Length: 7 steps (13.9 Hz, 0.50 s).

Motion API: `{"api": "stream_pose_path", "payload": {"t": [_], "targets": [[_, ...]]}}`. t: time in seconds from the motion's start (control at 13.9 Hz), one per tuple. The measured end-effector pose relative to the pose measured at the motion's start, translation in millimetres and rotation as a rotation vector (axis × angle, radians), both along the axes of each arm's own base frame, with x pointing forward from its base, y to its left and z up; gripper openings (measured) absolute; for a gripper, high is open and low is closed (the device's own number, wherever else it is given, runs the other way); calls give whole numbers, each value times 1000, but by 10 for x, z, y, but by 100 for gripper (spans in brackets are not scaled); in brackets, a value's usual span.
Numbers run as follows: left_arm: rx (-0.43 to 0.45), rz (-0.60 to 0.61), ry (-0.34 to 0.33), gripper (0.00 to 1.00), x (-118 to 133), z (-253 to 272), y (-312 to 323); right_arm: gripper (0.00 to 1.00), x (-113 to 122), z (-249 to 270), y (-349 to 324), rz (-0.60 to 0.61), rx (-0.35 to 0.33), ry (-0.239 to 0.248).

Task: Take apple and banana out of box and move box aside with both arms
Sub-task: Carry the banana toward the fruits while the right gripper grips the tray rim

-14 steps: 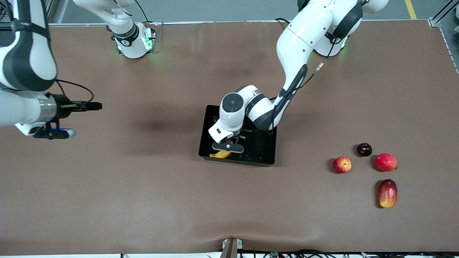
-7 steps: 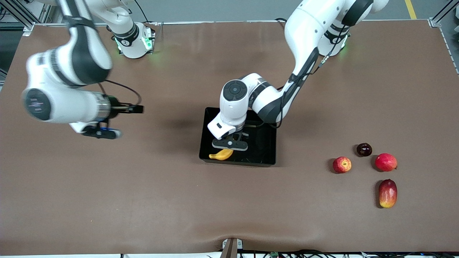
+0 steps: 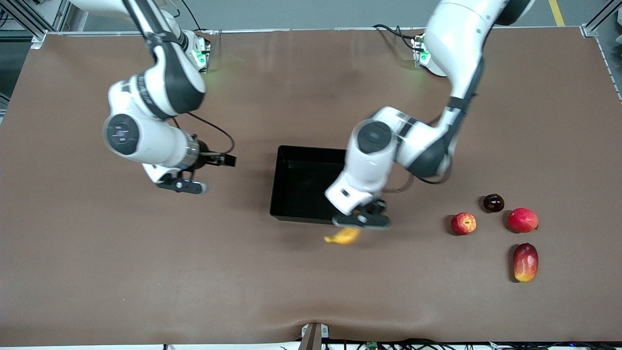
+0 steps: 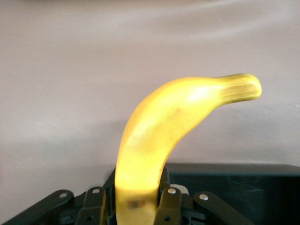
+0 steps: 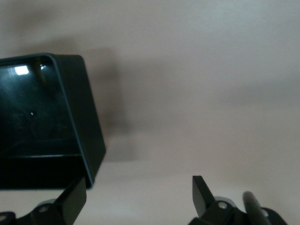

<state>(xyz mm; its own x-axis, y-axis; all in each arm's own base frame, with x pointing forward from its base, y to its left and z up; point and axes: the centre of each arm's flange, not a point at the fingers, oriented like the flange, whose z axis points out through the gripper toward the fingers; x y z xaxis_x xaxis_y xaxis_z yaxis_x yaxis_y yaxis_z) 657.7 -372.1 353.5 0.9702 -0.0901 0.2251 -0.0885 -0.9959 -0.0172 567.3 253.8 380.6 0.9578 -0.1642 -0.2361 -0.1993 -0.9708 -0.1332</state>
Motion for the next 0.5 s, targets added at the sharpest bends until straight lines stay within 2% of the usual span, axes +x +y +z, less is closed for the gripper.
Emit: {"api": "stream_pose_path", "payload": {"t": [0.29,0.5], "targets": [[50,-51,11,35,457,-40,1005,100,13,-475,573,-55,14,-91],[86,-91,46,35,668,-234,1730,100,-145,-950,1089,-61,10,-129]]}}
